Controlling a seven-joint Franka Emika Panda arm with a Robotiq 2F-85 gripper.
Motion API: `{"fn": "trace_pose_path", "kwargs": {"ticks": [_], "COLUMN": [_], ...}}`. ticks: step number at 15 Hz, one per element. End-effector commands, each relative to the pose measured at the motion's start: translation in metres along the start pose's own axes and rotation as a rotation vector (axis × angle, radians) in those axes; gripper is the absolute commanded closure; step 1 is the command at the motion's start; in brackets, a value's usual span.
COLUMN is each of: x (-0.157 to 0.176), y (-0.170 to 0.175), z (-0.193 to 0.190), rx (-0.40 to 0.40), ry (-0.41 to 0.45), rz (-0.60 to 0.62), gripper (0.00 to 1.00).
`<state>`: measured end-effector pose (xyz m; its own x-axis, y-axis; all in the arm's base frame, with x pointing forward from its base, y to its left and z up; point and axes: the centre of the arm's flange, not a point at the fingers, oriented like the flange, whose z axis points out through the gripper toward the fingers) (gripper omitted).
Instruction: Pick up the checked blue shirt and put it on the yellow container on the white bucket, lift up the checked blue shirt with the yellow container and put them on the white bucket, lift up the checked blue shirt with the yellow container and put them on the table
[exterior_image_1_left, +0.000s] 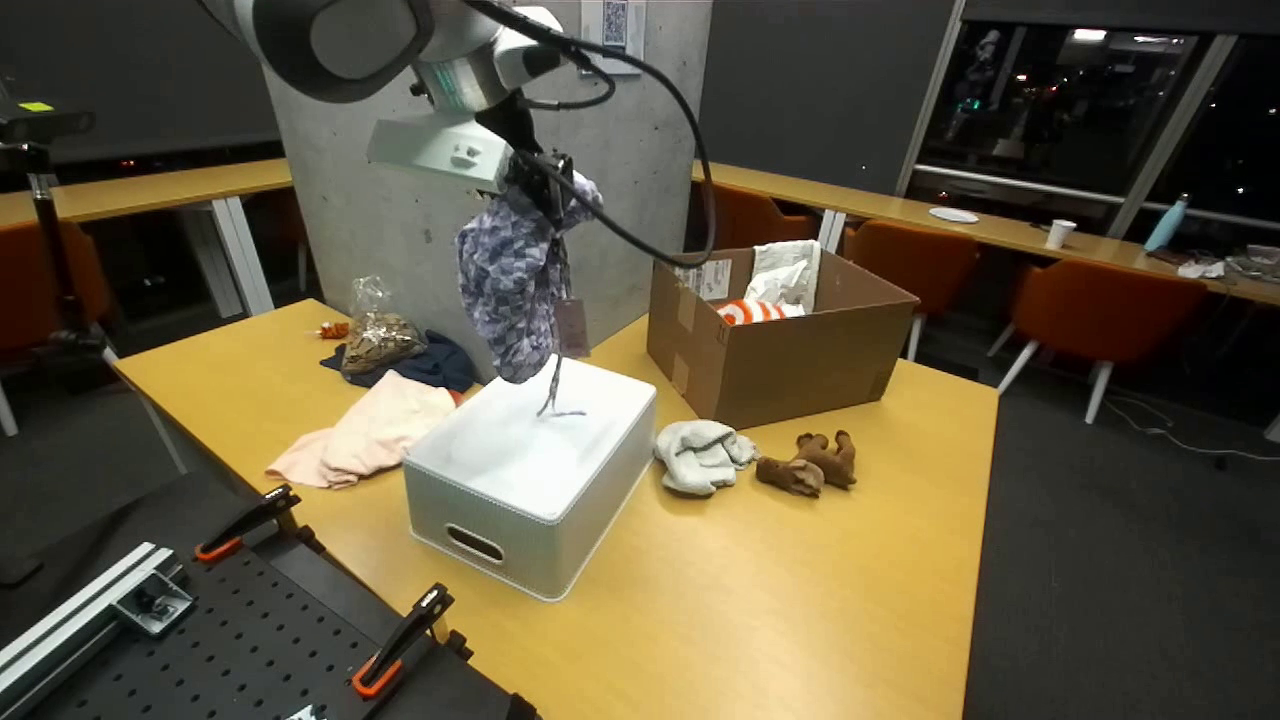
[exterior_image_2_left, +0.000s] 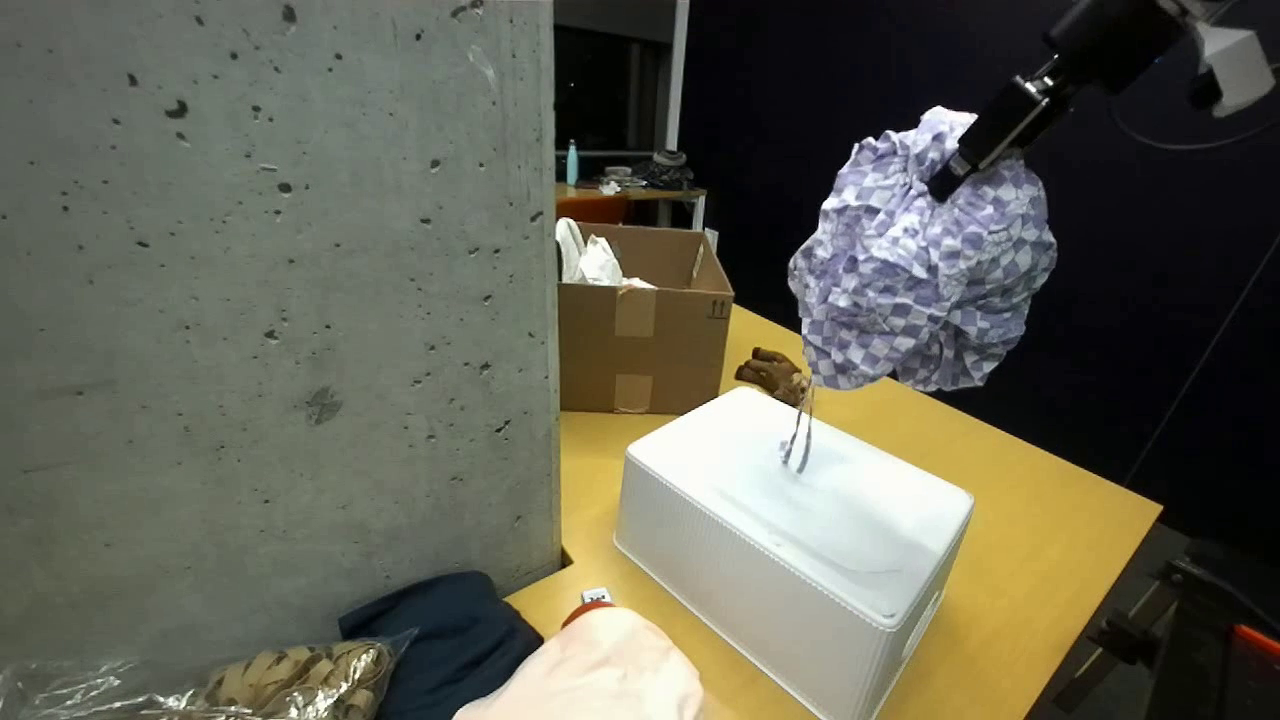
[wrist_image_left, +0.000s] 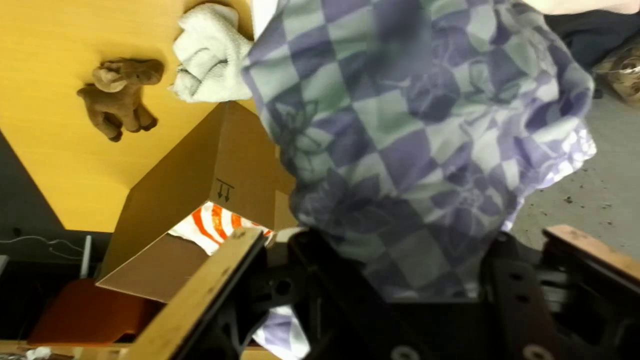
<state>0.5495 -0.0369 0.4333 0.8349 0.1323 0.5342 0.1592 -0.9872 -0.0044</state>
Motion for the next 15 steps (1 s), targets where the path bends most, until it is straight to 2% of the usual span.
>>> {"fn": "trace_pose_path", "kwargs": {"ticks": [1,3,8,12,15], "x": [-0.007,-0.012,-0.028,-0.037,-0.040], "y": [0.029,0.036,0.059,0.068,0.065], "z": [0.044,0.073,0.164,0.234,0.260], "rx": [0.111,0.159,0.275,0.326,0.342], "ry": [0.011,-0.005,-0.108,-0.192,-0.220], "rz": [-0.016,-0.006,0.023,0.033,0.022], "gripper": [0.70,0.70,0.70,0.70,0.70]}}
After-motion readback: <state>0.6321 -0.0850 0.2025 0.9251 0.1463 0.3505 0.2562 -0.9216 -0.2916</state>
